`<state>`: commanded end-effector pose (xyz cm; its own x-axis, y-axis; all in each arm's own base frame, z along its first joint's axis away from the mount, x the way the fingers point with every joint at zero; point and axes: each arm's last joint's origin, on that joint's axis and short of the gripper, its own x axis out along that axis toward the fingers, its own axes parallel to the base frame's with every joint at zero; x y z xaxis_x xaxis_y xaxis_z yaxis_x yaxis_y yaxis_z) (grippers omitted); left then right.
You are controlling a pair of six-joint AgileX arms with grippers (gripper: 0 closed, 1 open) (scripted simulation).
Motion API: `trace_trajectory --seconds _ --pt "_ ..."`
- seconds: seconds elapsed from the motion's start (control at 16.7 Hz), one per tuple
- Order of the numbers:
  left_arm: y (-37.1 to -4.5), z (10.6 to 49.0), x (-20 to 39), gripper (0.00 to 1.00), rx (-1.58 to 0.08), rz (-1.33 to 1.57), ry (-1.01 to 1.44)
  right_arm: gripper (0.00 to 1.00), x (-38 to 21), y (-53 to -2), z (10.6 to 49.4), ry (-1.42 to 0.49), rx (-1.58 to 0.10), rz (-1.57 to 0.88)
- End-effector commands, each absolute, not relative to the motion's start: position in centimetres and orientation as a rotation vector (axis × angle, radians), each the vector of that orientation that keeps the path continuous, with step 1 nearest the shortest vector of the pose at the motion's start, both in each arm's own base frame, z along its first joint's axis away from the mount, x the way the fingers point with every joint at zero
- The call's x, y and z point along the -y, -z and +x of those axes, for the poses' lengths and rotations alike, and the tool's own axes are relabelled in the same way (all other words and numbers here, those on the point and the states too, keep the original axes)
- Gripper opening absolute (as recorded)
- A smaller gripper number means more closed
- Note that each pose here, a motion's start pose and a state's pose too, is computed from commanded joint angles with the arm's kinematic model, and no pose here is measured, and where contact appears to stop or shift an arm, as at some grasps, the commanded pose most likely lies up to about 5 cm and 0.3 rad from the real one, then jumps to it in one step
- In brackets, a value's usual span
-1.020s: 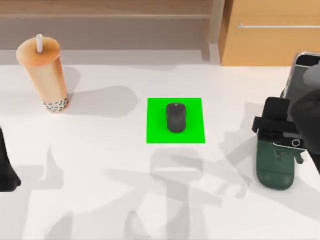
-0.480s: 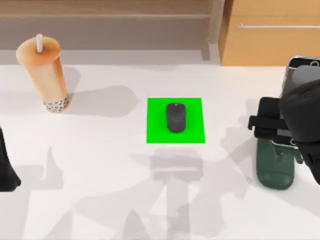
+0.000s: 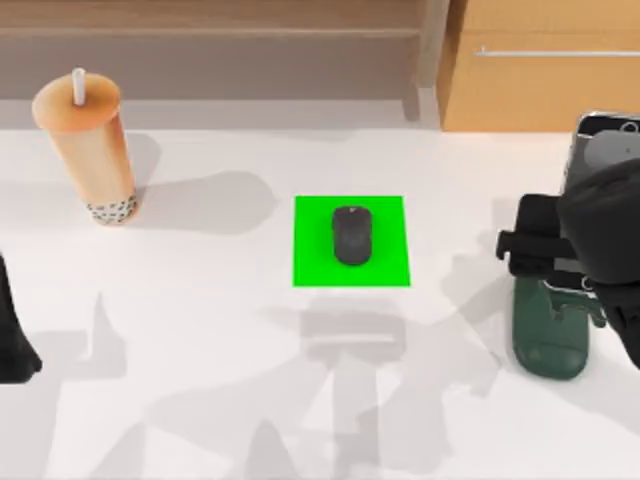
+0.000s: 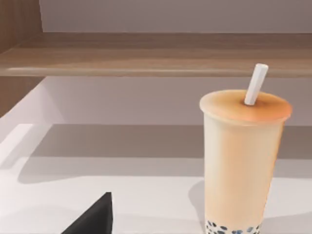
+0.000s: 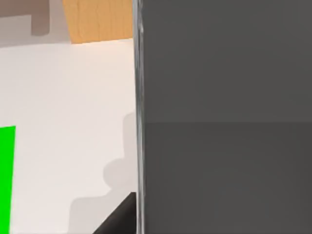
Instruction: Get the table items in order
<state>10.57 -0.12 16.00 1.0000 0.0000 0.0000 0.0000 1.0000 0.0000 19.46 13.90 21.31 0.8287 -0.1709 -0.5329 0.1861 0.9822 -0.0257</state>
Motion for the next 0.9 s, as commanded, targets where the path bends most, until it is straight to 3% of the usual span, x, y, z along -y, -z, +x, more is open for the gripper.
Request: trace_trajectory --seconds 0.24,0.9 --pt "-16.00 10.57 0.12 1.00 0.000 0.000 0.000 0.98 -13.90 -21.31 19.46 0.189 -0.563 0.028" --pt "-16.00 10.57 0.12 1.00 0.000 0.000 0.000 1.00 -13.89 -21.39 19.10 0.193 -0.561 0.032"
